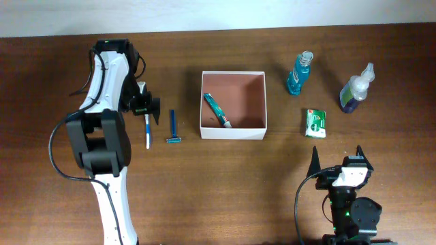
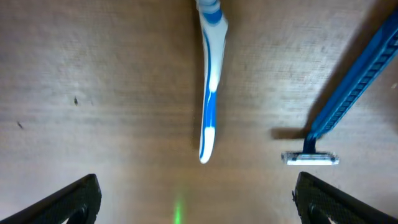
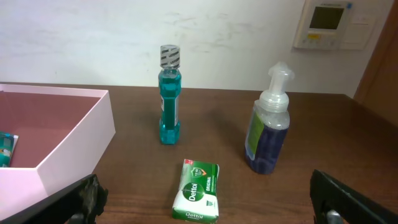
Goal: Pack container
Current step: 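Lower the left gripper and grasp the toothbrush handle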
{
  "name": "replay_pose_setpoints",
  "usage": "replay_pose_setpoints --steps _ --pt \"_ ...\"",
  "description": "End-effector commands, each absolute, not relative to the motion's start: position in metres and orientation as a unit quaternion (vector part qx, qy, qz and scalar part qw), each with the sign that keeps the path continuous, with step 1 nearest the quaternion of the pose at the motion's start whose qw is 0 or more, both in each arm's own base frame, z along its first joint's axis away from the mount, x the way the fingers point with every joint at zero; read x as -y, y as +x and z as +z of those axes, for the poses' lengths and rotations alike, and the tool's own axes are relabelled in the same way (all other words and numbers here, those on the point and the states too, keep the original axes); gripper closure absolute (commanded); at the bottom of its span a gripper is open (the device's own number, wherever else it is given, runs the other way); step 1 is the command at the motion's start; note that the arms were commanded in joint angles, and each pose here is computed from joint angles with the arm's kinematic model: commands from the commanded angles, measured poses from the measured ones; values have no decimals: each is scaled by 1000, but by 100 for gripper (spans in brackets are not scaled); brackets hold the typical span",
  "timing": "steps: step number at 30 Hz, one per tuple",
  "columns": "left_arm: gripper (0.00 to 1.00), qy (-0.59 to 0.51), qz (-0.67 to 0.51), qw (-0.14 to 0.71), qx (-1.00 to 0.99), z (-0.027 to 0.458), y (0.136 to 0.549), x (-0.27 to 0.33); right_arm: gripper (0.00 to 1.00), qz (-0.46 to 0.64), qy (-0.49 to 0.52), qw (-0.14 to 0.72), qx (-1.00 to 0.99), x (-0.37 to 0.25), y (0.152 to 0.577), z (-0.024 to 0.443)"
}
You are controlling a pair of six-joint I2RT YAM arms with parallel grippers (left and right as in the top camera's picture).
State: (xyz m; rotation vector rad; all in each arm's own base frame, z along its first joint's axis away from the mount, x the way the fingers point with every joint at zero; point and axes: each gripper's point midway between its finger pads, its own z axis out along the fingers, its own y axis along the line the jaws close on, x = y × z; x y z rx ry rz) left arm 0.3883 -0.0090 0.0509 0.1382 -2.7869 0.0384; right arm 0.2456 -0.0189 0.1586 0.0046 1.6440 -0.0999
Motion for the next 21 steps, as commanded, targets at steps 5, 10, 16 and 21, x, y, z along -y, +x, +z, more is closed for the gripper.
replay_pose_setpoints --steps 5,10,16,21 --pt "1 60 16 90 994 108 396 8 2 -40 -7 680 -732 15 246 157" --pt "1 63 -2 9 998 128 411 -3 2 -40 -7 680 -732 15 246 157" --pt "1 67 4 42 997 88 398 -2 2 -40 -7 680 -732 15 246 157" --pt "1 67 3 31 997 81 403 -2 2 -40 -7 680 -732 15 246 157"
